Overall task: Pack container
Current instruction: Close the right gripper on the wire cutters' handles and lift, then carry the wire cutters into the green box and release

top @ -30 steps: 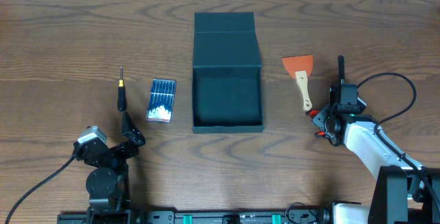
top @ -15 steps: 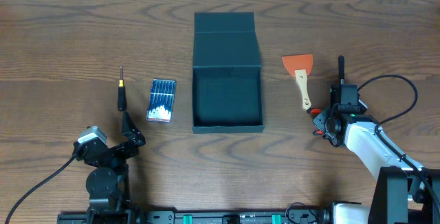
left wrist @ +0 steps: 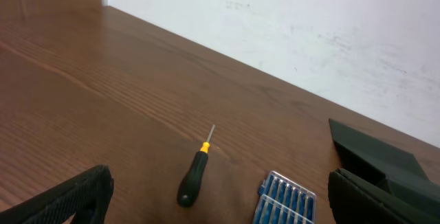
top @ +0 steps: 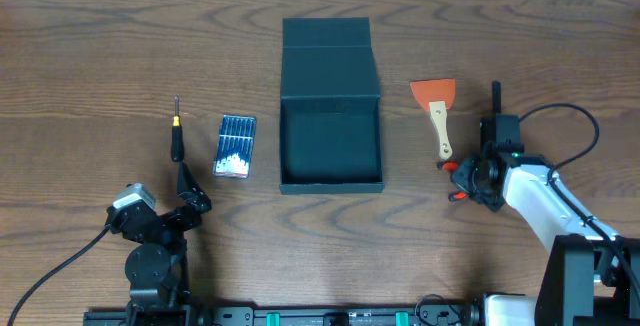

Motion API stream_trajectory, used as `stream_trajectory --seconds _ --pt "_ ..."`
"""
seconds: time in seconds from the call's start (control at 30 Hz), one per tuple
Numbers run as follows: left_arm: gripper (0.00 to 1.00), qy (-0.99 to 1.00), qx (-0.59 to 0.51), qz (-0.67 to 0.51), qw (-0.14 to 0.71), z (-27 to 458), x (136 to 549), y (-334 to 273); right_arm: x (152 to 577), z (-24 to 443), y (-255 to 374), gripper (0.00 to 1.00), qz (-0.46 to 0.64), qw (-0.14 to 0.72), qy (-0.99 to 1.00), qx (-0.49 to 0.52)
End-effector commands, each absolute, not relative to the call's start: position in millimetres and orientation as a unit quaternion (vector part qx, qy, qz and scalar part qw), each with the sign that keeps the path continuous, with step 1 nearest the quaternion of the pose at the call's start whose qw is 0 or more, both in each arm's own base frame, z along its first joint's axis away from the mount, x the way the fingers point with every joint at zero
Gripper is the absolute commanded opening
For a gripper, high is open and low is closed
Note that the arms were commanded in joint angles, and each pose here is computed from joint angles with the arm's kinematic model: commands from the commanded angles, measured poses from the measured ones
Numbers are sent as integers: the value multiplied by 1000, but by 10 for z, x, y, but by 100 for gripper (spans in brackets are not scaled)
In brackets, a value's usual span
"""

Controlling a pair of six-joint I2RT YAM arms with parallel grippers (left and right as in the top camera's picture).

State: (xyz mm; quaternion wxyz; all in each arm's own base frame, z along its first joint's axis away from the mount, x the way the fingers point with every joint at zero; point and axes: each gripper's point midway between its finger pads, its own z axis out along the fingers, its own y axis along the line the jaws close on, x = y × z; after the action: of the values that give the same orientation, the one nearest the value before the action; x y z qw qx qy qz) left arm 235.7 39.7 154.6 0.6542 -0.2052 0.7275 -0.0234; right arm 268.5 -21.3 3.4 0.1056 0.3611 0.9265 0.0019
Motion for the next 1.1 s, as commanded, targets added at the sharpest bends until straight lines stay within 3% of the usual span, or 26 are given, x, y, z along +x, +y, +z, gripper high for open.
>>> stream_trajectory --seconds 0.0,0.4,0.83,1.07 --pt "99 739 -200 -13 643 1399 2361 404 2944 289 -203 1 16 135 929 343" --pt "99 739 -200 -13 644 1401 2361 404 3392 1123 -64 1 18 208 943 258" --pt "99 739 -200 -13 644 1401 2361 404 3650 2092 1266 1 82 303 947 72" --pt "99 739 -200 -13 643 1399 2361 404 3439 2078 1870 1 102 297 949 -6"
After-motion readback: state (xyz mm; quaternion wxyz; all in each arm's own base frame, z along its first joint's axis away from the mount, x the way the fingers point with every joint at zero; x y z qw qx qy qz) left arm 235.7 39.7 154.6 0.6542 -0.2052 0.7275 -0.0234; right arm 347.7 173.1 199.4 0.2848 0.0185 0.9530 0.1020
